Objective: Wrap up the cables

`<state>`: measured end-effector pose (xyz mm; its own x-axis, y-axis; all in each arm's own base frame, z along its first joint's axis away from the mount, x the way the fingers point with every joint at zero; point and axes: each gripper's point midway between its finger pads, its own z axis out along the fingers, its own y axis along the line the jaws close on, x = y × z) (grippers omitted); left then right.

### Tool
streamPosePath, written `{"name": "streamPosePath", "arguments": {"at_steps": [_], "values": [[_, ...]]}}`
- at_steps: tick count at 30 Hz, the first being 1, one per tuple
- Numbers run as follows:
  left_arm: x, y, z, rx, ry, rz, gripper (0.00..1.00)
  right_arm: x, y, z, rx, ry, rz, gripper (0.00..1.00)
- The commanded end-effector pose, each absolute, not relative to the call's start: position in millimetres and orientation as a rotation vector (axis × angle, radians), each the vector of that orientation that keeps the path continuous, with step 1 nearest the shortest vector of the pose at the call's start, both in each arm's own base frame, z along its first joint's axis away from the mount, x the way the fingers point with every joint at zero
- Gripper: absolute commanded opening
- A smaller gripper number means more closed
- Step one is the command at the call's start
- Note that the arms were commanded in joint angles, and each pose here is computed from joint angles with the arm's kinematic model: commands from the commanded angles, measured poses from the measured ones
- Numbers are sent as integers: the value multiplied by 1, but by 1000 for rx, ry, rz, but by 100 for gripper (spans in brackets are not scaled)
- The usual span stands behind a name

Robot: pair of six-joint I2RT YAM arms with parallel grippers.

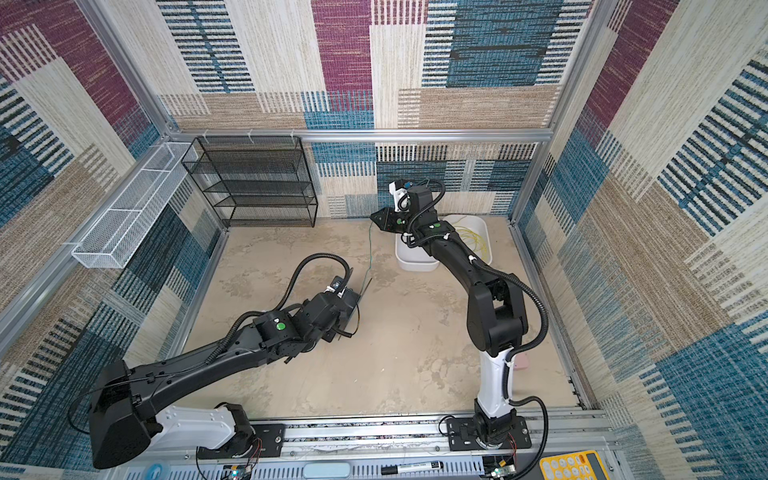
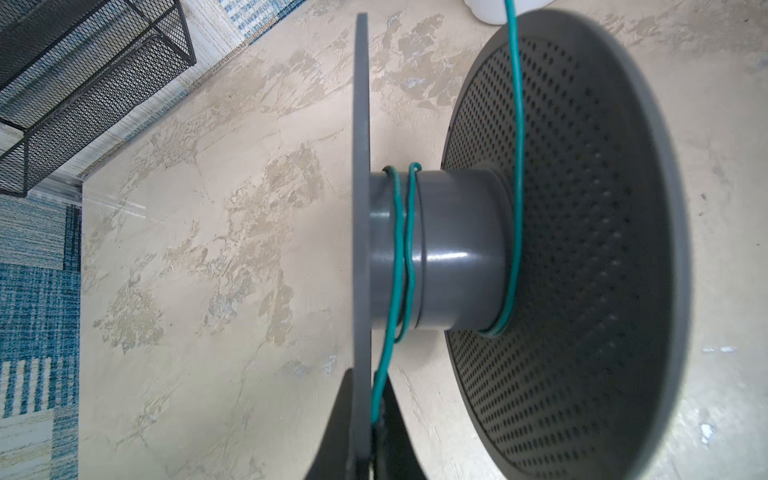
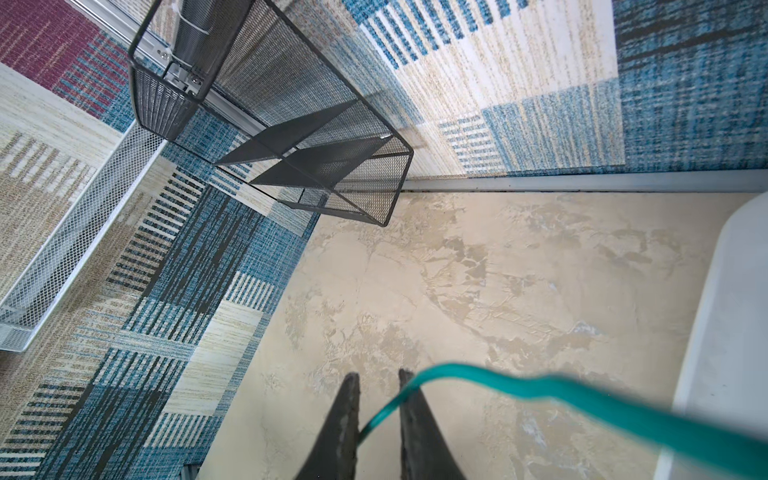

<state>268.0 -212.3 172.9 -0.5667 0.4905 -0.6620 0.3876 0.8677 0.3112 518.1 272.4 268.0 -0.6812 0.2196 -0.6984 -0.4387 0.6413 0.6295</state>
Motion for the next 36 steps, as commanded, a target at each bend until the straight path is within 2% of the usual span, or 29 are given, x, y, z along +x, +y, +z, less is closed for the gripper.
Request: {"name": "streamPosePath", "arguments": {"at_steps": [1, 3, 6, 12, 18, 24, 36], "values": [[253, -202, 154, 712, 2320, 196, 0, 522, 273, 283, -155, 2023, 1101, 14], [252, -201, 153, 706, 2322, 194, 0, 523, 272, 290, -143, 1999, 1128, 6], [251, -199, 154, 701, 2318, 198, 0, 524, 272, 300, -129, 1964, 1160, 0], [249, -196, 158, 711, 2295, 192, 0, 529, 266, 327, -110, 1883, 1180, 0], [242, -189, 167, 701, 2277, 150, 0, 554, 249, 359, -74, 1807, 1169, 0], [230, -185, 174, 704, 2266, 70, 0, 574, 253, 362, -84, 1799, 1163, 0], [211, -194, 151, 811, 2320, 44, 0, 589, 254, 379, -69, 1755, 1171, 0]]}}
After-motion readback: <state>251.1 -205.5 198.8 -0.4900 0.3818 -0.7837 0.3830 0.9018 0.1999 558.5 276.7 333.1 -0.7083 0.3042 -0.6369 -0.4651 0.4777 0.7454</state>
